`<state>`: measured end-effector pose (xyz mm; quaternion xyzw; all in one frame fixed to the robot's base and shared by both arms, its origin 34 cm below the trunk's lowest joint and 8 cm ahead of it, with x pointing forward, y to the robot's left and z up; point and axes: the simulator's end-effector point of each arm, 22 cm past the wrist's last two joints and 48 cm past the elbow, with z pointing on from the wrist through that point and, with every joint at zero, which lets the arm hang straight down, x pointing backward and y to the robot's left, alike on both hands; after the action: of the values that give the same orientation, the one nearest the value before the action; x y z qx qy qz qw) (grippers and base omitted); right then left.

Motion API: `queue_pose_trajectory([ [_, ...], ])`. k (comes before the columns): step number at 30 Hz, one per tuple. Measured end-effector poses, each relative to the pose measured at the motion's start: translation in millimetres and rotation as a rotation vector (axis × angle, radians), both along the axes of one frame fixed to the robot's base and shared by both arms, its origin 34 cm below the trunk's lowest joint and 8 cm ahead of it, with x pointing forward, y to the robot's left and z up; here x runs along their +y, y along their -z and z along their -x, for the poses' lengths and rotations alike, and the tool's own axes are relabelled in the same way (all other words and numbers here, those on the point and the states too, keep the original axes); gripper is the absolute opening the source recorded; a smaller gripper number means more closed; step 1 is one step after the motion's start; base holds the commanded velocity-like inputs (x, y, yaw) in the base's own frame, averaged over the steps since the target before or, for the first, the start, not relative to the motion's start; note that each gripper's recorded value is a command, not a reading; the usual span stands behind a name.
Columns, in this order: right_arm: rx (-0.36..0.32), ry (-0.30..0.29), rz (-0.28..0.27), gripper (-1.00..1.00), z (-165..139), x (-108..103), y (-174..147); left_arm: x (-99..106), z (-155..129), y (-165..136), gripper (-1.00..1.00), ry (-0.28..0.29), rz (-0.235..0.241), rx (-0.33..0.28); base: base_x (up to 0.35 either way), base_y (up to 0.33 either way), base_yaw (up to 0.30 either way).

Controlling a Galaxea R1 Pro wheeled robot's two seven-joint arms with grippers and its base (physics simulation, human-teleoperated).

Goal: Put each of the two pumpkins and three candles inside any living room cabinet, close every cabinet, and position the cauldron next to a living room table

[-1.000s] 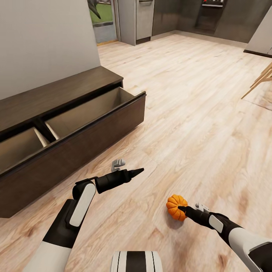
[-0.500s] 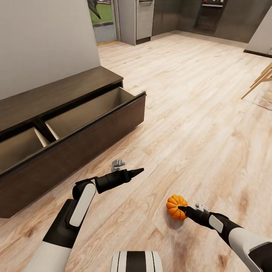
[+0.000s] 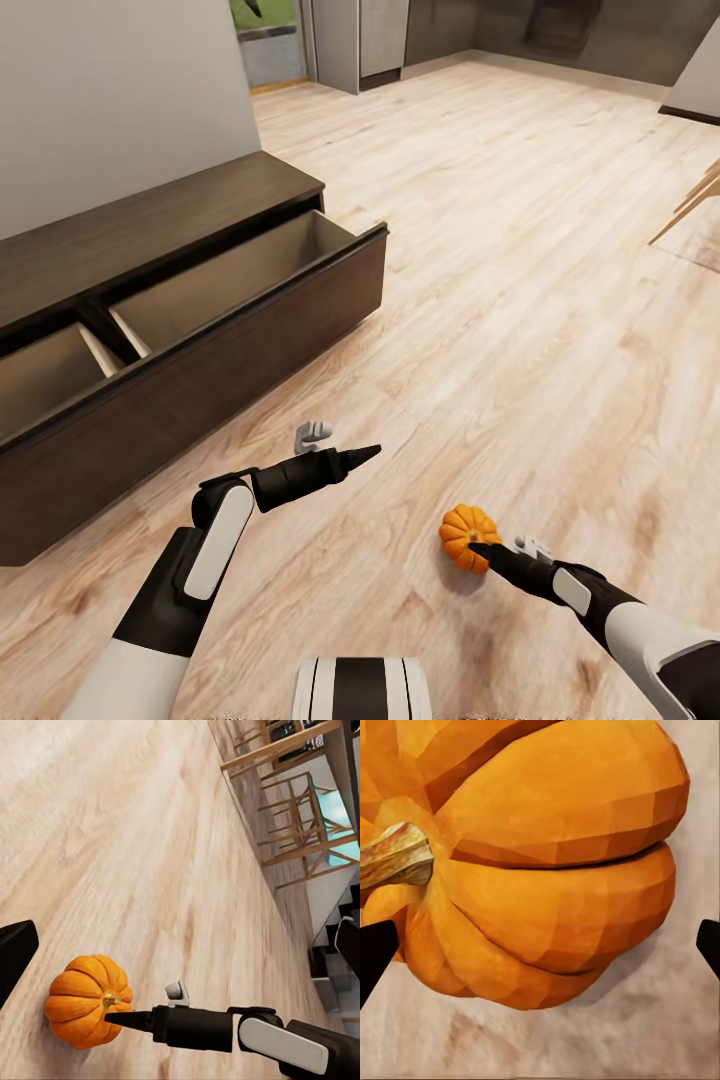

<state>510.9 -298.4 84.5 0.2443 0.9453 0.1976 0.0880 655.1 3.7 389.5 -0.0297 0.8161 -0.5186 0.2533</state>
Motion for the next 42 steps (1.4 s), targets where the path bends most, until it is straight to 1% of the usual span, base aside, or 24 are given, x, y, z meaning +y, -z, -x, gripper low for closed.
queue_pose_trajectory([
  [3,-0.004,-0.010,-0.029,1.00,2.8,6.4,2.5,0.0,1.1,7.1,1.00,0.000,0.000,0.011,0.000,0.000,0.000],
  [9,-0.004,-0.010,-0.029,1.00,2.7,6.3,2.5,0.0,1.0,7.0,1.00,-0.001,0.001,0.011,0.002,0.000,0.000],
  [13,-0.010,-0.016,-0.037,1.00,2.2,8.2,1.3,0.0,0.9,6.7,1.00,-0.001,0.002,0.011,0.151,0.000,0.000],
  [15,-0.022,0.009,-0.050,1.00,-2.9,9.0,-0.8,0.0,1.0,6.5,1.00,-0.001,0.002,0.011,0.290,0.000,0.000],
  [17,-0.011,0.010,-0.019,1.00,-0.9,2.9,2.2,0.1,0.9,6.5,1.00,-0.002,0.001,0.011,0.320,0.000,0.000],
  [18,-0.020,-0.004,-0.011,1.00,-1.4,1.3,1.9,0.1,0.9,6.3,1.00,-0.002,0.001,0.011,0.327,0.000,0.000],
  [19,-0.023,-0.044,-0.008,1.00,2.3,0.7,1.8,0.1,0.9,6.4,1.00,-0.002,0.001,0.011,0.321,0.000,0.000],
  [20,-0.030,-0.073,-0.006,1.00,6.2,-0.6,1.9,0.1,0.9,6.5,1.00,-0.002,0.001,0.011,0.250,0.000,0.000],
  [21,-0.037,-0.058,-0.011,1.00,7.1,2.1,2.6,0.1,0.9,6.7,1.00,-0.002,0.001,0.011,0.160,0.000,0.000],
  [22,-0.049,-0.069,-0.007,1.00,4.6,3.6,2.4,0.1,0.9,6.8,1.00,-0.002,0.001,0.012,0.052,0.000,0.000],
  [23,-0.069,-0.074,0.004,1.00,-4.0,4.3,1.3,0.1,0.9,7.1,1.00,-0.002,0.001,0.012,0.034,0.000,0.000],
  [24,-0.075,-0.034,0.013,1.00,-9.9,0.0,1.1,0.1,0.9,7.2,1.00,-0.002,0.001,0.012,0.021,0.000,0.000],
  [25,-0.074,-0.034,0.017,1.00,-9.6,-0.7,1.4,0.1,0.9,7.2,1.00,-0.002,0.001,0.012,0.014,0.000,0.000],
  [26,-0.075,-0.038,0.018,-1.00,-9.8,-0.7,1.4,0.1,0.9,7.2,1.00,-0.002,0.001,0.012,0.011,0.000,0.000],
  [42,-0.075,-0.039,0.021,-1.00,-9.6,-1.1,1.6,0.1,0.9,7.2,1.00,-0.002,0.001,0.012,0.001,0.000,0.000],
])
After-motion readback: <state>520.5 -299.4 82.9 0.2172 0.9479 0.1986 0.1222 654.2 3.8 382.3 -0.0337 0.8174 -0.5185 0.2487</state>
